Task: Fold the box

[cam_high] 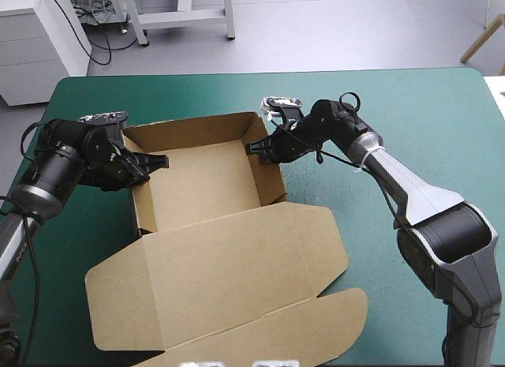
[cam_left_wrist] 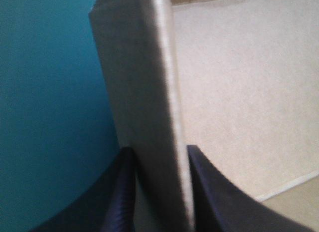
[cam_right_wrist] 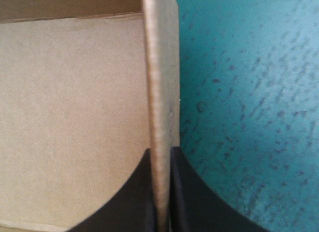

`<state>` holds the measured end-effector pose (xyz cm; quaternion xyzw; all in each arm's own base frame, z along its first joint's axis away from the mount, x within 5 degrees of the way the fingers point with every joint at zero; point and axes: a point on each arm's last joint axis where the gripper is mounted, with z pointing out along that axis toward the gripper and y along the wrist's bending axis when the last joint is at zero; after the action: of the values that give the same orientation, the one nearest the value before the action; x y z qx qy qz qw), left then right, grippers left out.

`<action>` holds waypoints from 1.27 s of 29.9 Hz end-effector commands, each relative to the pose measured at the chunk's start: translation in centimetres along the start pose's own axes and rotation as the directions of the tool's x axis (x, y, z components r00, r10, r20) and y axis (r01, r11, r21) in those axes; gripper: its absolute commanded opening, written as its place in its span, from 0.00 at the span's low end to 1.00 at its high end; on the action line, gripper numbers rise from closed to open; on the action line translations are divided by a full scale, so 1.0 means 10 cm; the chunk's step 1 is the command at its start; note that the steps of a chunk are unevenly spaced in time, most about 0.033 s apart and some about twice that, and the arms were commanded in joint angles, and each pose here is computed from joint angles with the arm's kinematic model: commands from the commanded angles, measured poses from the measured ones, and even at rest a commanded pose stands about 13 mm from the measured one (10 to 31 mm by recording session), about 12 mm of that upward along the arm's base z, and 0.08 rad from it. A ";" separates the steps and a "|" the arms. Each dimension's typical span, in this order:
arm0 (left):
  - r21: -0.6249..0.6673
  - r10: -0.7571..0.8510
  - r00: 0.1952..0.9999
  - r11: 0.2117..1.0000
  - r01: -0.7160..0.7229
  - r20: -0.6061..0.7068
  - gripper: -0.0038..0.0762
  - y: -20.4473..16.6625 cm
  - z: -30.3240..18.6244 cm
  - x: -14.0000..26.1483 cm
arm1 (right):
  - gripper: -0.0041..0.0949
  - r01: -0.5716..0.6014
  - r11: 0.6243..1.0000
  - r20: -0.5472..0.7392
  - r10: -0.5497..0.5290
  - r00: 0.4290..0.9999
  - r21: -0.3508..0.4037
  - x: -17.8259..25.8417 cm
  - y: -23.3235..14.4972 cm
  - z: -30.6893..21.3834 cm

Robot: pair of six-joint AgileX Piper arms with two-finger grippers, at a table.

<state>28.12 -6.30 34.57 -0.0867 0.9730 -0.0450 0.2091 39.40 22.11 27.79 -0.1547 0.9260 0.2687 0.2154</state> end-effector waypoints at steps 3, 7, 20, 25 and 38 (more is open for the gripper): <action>0.013 -0.021 0.996 1.000 0.020 0.086 0.04 -0.02 -0.17 -0.05 | 0.02 -0.057 0.990 0.091 0.069 0.993 -0.129 -0.11 0.30 -0.35; -0.063 -0.020 0.995 0.998 0.026 0.098 0.04 0.04 -0.14 -0.07 | 0.02 -0.033 0.992 0.098 0.045 0.994 -0.118 -0.11 0.33 -0.42; 0.013 0.065 0.998 0.998 -0.065 0.028 0.04 -0.31 0.19 -0.41 | 0.02 0.093 0.946 0.076 -0.123 0.990 0.312 -0.01 0.15 -1.11; 0.056 0.141 0.989 0.988 -0.143 0.046 0.04 -0.68 0.20 -0.57 | 0.02 0.076 0.925 -0.026 -0.071 0.997 0.372 0.06 -0.03 -1.17; 0.048 0.310 0.944 0.951 -0.306 -0.109 0.04 -1.06 0.72 -0.58 | 0.02 0.052 0.883 -0.200 0.048 0.979 0.467 0.32 -0.42 -0.80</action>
<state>38.42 -16.48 29.03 0.0486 0.9898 -0.0442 0.1267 36.61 14.18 29.54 -0.0960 0.9831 0.0357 0.1519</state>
